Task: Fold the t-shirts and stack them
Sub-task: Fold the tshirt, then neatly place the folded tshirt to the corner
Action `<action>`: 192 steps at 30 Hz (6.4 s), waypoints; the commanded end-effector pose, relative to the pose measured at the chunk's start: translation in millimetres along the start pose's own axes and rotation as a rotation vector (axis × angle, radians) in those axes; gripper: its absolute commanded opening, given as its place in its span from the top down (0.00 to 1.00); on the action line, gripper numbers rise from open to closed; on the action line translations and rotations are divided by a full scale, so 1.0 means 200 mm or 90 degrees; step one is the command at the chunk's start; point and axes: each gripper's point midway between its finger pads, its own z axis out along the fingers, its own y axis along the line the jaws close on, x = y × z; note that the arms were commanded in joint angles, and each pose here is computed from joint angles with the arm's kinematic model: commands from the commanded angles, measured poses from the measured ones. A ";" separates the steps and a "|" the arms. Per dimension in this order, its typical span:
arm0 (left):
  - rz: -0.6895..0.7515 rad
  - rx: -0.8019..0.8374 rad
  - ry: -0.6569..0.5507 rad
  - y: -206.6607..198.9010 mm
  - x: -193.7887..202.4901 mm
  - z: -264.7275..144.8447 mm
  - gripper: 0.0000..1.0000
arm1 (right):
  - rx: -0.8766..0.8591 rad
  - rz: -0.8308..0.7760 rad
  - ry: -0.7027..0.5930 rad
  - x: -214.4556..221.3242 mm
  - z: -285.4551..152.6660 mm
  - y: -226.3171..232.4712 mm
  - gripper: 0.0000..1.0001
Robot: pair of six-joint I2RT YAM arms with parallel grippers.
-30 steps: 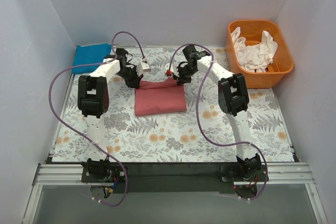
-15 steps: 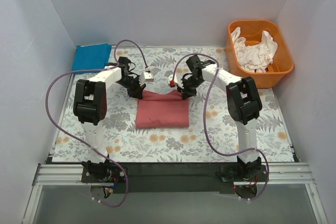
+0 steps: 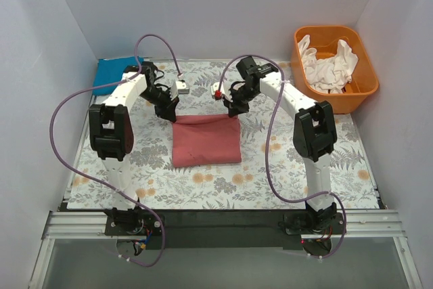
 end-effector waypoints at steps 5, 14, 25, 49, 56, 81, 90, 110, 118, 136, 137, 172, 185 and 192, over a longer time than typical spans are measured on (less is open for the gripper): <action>-0.093 -0.019 -0.006 0.21 0.12 0.14 0.84 | 0.001 0.023 0.044 0.14 0.17 -0.20 0.86; -0.132 -0.111 -0.059 0.44 0.00 0.07 0.83 | 0.051 0.079 0.030 0.14 0.12 -0.30 0.90; -0.083 -0.086 -0.051 0.31 -0.11 0.00 0.93 | 0.070 0.057 0.011 0.08 -0.06 -0.22 0.99; -0.304 -0.190 -0.189 0.52 -0.33 -0.12 0.64 | 0.221 0.190 0.000 0.05 -0.26 -0.49 0.21; -0.437 0.058 -0.265 -0.05 -0.38 -0.07 0.63 | 0.005 0.339 -0.180 -0.25 -0.17 -0.04 0.34; -0.820 0.201 -0.243 -0.31 0.17 0.23 0.65 | -0.088 0.602 0.032 0.52 0.34 0.46 0.51; -0.776 -0.004 -0.361 -0.22 0.15 -0.19 0.62 | 0.099 0.287 -0.055 -0.06 0.10 0.28 0.44; -1.011 -0.174 -0.336 -0.19 0.38 -0.15 0.46 | 0.153 -0.028 0.037 -0.53 0.81 0.43 0.37; -1.059 -0.166 -0.339 -0.18 0.42 -0.10 0.41 | 0.137 -0.021 0.075 -0.35 0.89 0.48 0.69; -1.100 -0.063 -0.366 -0.10 0.18 0.23 0.17 | 0.125 0.012 -0.092 -0.67 0.59 0.38 0.99; -1.093 -0.054 -0.350 -0.13 0.15 0.28 0.17 | 0.124 0.015 -0.099 -0.69 0.58 0.38 0.99; -0.869 -0.221 -0.186 0.36 -0.01 0.27 1.00 | 0.216 0.109 -0.172 -0.81 0.30 0.12 0.02; -0.602 -0.397 -0.168 1.08 0.11 -0.36 1.00 | 0.293 0.153 -0.087 -0.40 -0.03 0.11 0.02; -0.466 -0.543 -0.209 1.22 0.05 -0.65 1.00 | 0.297 0.155 -0.072 -0.34 -0.03 0.11 0.02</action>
